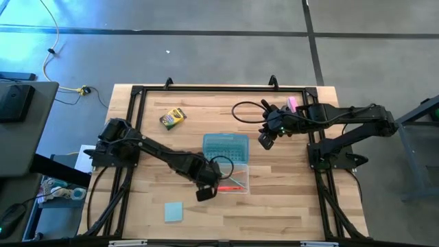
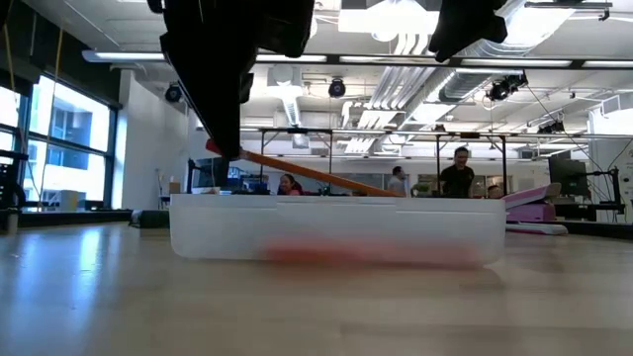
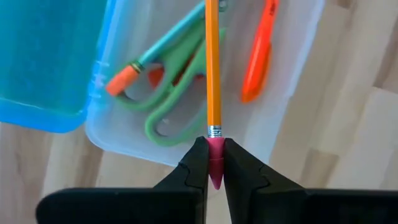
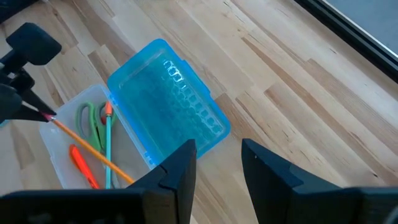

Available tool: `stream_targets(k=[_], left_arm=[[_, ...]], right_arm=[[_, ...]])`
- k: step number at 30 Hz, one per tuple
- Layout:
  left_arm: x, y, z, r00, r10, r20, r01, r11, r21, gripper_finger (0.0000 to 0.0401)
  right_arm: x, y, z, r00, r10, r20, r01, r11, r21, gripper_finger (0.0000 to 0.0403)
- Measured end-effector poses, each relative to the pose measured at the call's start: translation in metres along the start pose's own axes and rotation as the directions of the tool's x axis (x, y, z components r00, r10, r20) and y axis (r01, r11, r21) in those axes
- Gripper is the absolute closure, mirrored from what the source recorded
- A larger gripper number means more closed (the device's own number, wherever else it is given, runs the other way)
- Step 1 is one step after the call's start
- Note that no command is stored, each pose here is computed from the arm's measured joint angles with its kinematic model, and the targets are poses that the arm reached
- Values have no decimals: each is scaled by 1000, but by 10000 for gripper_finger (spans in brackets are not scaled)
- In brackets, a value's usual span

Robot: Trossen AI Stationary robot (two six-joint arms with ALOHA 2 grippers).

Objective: Pack school essentials
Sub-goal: Put the yellow pencil into the blue supply box, then put the blue sticky notes into the blue supply box

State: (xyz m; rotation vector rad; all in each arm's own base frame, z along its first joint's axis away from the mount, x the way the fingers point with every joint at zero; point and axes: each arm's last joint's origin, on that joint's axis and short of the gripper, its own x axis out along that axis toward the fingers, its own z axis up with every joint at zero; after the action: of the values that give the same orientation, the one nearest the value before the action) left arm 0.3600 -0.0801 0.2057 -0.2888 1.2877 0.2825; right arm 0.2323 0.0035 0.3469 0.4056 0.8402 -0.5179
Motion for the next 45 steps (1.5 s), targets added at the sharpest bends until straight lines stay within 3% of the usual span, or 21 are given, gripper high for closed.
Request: stream_targets(k=[9, 23, 28, 36, 45], left_arm=[[2, 19, 12, 999, -30, -22, 29, 998, -59, 376], [2, 18, 15, 991, -125, -41, 122, 990, -73, 278], [-3, 17, 13, 981, -183, -68, 177, 981, -81, 264], [-35, -3, -3, 970, -241, -27, 239, 968, -78, 277], [-57, -42, -42, 968, -249, -34, 247, 967, -65, 279]], right_arm=[[0, 0, 0, 1000, -3, -3, 3, 1000, -2, 286], [0, -2, -3, 999, -12, -33, 12, 1000, -10, 286], [-9, -5, -4, 1000, 16, -23, -15, 1000, 10, 286], [-36, -17, -8, 997, 67, 46, -69, 997, 42, 286], [-56, -27, -11, 989, 105, 101, -108, 994, 33, 286]])
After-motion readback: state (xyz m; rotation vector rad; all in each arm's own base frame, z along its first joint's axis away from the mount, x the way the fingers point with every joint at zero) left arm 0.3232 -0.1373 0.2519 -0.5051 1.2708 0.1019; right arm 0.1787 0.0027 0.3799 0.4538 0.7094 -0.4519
